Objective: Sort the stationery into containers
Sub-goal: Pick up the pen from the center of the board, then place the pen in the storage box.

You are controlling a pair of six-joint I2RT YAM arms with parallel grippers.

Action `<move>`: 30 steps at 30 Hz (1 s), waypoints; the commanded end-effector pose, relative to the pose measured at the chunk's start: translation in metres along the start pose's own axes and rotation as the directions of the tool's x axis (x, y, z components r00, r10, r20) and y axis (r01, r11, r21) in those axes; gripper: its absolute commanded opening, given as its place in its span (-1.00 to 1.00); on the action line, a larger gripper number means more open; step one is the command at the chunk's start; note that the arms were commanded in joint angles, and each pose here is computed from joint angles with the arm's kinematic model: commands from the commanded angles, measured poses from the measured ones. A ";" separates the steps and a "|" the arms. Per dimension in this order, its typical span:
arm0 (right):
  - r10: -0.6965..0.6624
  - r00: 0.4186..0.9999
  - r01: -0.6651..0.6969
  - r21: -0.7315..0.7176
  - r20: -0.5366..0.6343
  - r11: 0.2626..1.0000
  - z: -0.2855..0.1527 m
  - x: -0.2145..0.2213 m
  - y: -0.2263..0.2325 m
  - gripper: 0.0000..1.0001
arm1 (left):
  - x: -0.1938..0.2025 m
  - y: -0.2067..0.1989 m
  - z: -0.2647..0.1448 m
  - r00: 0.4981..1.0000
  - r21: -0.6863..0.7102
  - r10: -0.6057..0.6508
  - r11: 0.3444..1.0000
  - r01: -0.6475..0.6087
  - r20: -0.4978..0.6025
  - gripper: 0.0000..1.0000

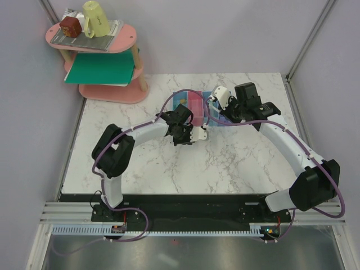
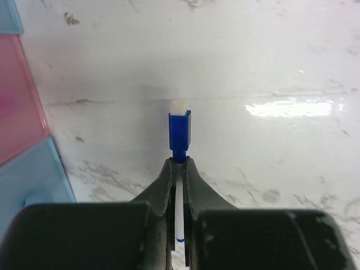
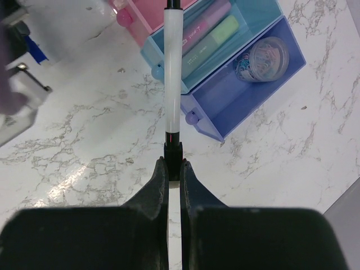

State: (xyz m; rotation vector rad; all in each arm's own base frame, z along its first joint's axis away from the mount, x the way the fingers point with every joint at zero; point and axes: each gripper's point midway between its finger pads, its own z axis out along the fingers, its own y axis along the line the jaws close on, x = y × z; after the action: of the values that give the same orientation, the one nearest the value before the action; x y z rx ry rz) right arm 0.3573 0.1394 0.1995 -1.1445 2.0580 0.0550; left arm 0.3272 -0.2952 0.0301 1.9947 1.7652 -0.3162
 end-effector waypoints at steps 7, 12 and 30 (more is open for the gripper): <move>0.137 0.981 -0.142 0.024 0.134 0.990 0.017 -0.042 -0.017 -0.96 | -0.025 -0.010 -0.095 0.992 -0.165 -0.081 0.982 0.096 0.096 -0.96; 0.227 0.960 -0.239 0.058 0.161 0.969 0.046 -0.057 -0.036 -0.98 | -0.029 -0.004 -0.118 0.994 -0.237 -0.038 0.970 0.062 0.104 -0.96; 0.514 0.828 -0.504 -0.106 0.225 0.857 0.155 -0.093 -0.038 -0.99 | -0.055 0.036 -0.162 0.920 -0.407 0.391 0.838 -0.362 -0.013 -0.96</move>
State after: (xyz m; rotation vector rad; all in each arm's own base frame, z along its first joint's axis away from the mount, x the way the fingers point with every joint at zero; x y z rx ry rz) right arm 0.4896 0.2221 0.1454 -0.6151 2.1508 0.3714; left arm 0.3129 -0.2529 0.1627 1.9120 1.4588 -0.0136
